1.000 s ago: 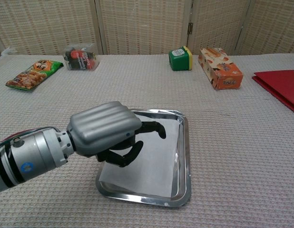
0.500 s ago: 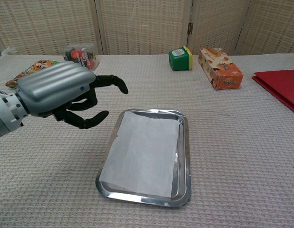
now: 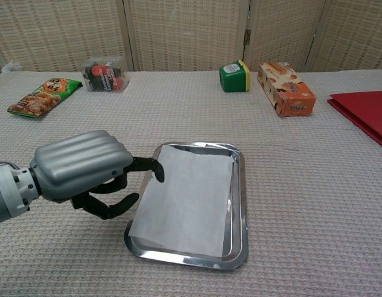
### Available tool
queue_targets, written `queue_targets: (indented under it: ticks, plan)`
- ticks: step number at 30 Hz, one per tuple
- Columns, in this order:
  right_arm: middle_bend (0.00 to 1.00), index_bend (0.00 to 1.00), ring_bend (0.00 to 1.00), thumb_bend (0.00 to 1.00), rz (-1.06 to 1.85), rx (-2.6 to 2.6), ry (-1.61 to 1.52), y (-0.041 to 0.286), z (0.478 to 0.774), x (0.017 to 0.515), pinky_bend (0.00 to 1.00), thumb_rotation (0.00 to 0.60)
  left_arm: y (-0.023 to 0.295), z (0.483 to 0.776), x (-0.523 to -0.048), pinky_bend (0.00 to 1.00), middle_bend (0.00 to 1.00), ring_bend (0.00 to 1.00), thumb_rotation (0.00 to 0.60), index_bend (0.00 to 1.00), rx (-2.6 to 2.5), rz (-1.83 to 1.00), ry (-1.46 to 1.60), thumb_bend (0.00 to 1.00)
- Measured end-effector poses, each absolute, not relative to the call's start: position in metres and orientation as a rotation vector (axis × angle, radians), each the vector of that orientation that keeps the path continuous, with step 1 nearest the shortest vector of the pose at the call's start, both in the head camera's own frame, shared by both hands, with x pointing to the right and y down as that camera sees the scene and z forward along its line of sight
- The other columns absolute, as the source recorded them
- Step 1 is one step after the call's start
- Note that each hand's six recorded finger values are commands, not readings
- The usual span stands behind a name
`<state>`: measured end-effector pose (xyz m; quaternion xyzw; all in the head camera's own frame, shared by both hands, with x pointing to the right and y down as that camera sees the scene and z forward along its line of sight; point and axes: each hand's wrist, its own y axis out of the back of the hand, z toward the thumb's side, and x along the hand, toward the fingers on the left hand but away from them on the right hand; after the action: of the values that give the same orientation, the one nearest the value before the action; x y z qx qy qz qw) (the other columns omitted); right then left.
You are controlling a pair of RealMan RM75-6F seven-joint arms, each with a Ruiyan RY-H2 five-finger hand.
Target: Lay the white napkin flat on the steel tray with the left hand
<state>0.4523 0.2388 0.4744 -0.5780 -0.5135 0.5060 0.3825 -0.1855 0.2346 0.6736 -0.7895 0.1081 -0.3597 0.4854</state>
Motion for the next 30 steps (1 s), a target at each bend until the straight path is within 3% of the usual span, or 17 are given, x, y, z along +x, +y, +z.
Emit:
queue_targets:
  ticks: [8,30]
  plan:
    - [0.00,0.00,0.00,0.34,1.284,-1.474,-1.310,0.239,0.472,0.452,0.00,0.600,0.252,0.680,-0.183,1.00,1.00,1.00,0.383,0.34,-1.935,-0.889,0.168,0.77]
    - [0.00,0.00,0.00,0.34,1.290,-1.470,-1.314,0.238,0.473,0.454,0.00,0.600,0.268,0.698,-0.188,1.00,1.00,1.00,0.381,0.34,-1.955,-0.931,0.071,0.79]
